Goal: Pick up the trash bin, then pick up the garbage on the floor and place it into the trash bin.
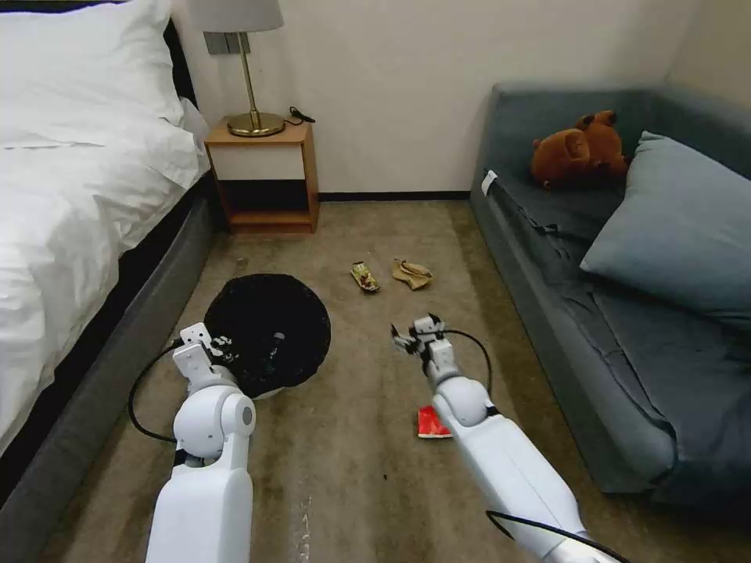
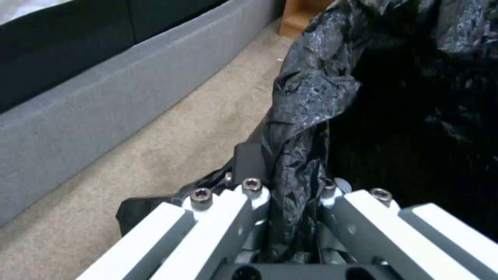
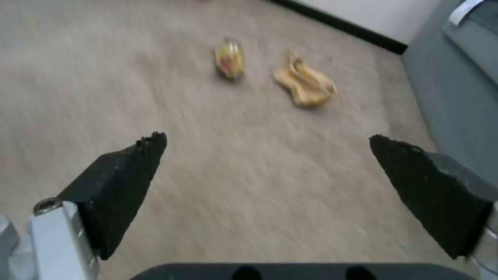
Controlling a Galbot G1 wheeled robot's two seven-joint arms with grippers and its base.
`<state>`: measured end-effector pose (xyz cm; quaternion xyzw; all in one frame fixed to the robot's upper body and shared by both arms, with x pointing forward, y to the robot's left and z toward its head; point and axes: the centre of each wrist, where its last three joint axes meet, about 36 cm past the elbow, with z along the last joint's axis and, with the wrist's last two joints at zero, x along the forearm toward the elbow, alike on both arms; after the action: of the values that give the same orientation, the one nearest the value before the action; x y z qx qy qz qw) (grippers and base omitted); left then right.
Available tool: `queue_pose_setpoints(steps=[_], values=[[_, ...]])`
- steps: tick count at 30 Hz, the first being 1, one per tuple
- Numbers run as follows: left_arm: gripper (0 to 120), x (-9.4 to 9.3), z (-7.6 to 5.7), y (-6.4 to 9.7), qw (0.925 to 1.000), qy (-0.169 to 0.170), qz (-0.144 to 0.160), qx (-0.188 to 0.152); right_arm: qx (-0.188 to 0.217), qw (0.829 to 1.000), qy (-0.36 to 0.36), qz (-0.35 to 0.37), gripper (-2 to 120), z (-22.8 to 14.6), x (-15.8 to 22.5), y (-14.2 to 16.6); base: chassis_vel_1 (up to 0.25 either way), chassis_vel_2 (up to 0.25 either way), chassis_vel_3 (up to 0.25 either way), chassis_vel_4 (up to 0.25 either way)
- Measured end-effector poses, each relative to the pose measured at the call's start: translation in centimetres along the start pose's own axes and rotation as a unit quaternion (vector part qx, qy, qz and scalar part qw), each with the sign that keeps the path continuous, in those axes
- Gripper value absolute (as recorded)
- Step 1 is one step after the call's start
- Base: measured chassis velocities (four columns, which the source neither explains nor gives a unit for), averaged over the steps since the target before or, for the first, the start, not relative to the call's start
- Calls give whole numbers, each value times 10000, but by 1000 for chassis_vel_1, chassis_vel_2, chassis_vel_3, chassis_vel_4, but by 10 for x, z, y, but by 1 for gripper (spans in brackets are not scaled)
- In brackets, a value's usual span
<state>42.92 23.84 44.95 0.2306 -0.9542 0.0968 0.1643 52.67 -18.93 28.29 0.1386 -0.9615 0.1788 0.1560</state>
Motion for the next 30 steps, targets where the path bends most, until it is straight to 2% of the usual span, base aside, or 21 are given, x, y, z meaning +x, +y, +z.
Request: queue_pose_setpoints(steps=[1, 2, 4, 6, 7, 8, 10, 11, 12, 13, 20, 22, 30], values=[[2, 1, 0, -1, 10000, -4, 8, 2, 177, 9998, 84, -26, 100, 8, 0, -5, 0, 0, 0, 0], [2, 1, 0, -1, 10000, -4, 8, 2, 177, 9998, 84, -26, 100, 8, 0, -5, 0, 0, 0, 0], [2, 2, 0, -1, 10000, 0, 12, 11, 564, 9980, 249, -111, 100, 24, 0, -14, 0, 0, 0, 0], [2, 2, 1, -1, 10000, 1, 8, 12, 683, 9971, 292, -160, 100, 28, 1, -16, 0, 0, 0, 0], [2, 3, 1, -1, 10000, 1, 2, 14, 933, 9945, 377, -279, 100, 37, 2, -18, 0, 0, 0, 0], [2, 3, 1, -1, 10000, 1, 2, 14, 933, 9945, 377, -279, 100, 37, 2, -18, 0, 0, 0, 0], [2, 3, 0, -1, 10000, -11, 2, 19, 1342, 9883, 502, -517, 100, 47, 6, -22, 0, 0, 0, 0], [2, 3, 0, -1, 10000, -11, 2, 19, 1342, 9883, 502, -517, 100, 47, 6, -22, 0, 0, 0, 0], [2, 4, 0, 0, 10000, -35, 1, 29, 1751, 9805, 572, -689, 100, 57, 9, -26, 0, 0, 0, 0], [2, 4, -1, 0, 10000, -45, -1, 33, 1893, 9773, 591, -740, 100, 62, 11, -28, 0, 0, 0, 0], [2, 5, 1, 1, 10000, -43, -14, 29, 2420, 9634, 691, -922, 100, 79, 16, -35, 0, 0, 0, 0], [2, 6, 2, 1, 10000, -51, -27, 35, 2721, 9545, 749, -967, 100, 87, 17, -42, 0, 0, 0, 0], [2, 6, 3, -1, 10000, -53, -23, 31, 3020, 9428, 895, -1093, 100, 106, 14, -57, 0, 0, 0, 0]])
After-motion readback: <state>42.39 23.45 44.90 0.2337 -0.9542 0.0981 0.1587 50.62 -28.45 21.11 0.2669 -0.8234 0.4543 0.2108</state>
